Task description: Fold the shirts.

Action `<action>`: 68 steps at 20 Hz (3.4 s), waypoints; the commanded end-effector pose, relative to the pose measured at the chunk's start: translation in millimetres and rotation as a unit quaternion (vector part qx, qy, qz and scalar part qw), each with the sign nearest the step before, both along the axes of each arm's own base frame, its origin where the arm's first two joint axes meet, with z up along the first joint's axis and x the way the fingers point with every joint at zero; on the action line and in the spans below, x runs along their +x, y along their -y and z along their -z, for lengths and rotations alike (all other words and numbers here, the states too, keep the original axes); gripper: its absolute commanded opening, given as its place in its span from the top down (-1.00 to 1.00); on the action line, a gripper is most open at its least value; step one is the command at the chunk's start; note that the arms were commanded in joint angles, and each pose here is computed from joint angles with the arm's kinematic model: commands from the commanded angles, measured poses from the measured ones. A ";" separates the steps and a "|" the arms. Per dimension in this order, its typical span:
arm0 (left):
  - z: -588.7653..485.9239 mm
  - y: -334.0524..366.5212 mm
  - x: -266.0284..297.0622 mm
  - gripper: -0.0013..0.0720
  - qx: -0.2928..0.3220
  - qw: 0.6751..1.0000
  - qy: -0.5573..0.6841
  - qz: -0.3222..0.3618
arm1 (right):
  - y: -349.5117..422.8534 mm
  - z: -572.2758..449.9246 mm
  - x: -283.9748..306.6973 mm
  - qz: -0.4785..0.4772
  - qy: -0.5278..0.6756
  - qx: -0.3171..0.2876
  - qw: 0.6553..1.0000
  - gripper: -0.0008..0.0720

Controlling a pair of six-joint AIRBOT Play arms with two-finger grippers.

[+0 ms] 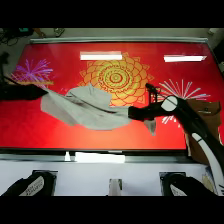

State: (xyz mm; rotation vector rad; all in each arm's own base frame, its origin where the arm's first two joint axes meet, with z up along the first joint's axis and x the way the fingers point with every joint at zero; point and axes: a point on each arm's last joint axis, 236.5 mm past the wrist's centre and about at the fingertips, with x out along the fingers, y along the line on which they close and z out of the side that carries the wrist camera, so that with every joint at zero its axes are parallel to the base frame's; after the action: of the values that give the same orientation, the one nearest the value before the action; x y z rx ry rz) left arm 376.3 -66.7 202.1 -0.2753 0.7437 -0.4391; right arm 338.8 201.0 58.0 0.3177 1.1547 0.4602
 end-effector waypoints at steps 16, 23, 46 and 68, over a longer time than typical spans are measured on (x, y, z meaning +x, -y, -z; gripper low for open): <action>-421.2 -21.2 -185.2 0.85 0.053 0.800 0.578 -0.152 | 143.2 -280.8 -116.5 0.132 0.182 -0.125 0.966 0.89; -172.1 -54.8 14.1 0.85 0.109 0.958 0.241 -0.110 | 43.1 -50.6 -38.9 0.070 -0.007 -0.039 0.997 0.89; 238.2 -86.9 -7.9 -0.23 0.082 0.913 -0.393 -0.074 | 179.4 68.5 -22.3 0.191 -0.237 -0.016 0.953 -0.30; 320.6 -9.8 -35.1 0.85 0.029 0.910 -0.414 -0.021 | 188.8 135.8 -100.6 0.174 -0.342 -0.072 0.920 -0.57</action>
State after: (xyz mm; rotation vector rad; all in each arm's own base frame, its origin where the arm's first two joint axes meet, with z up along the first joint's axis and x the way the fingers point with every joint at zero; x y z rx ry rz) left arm 339.0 -59.0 -118.7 -0.4625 1.5944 -0.2308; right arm 254.4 19.1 -55.9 0.5895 1.7296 -0.0131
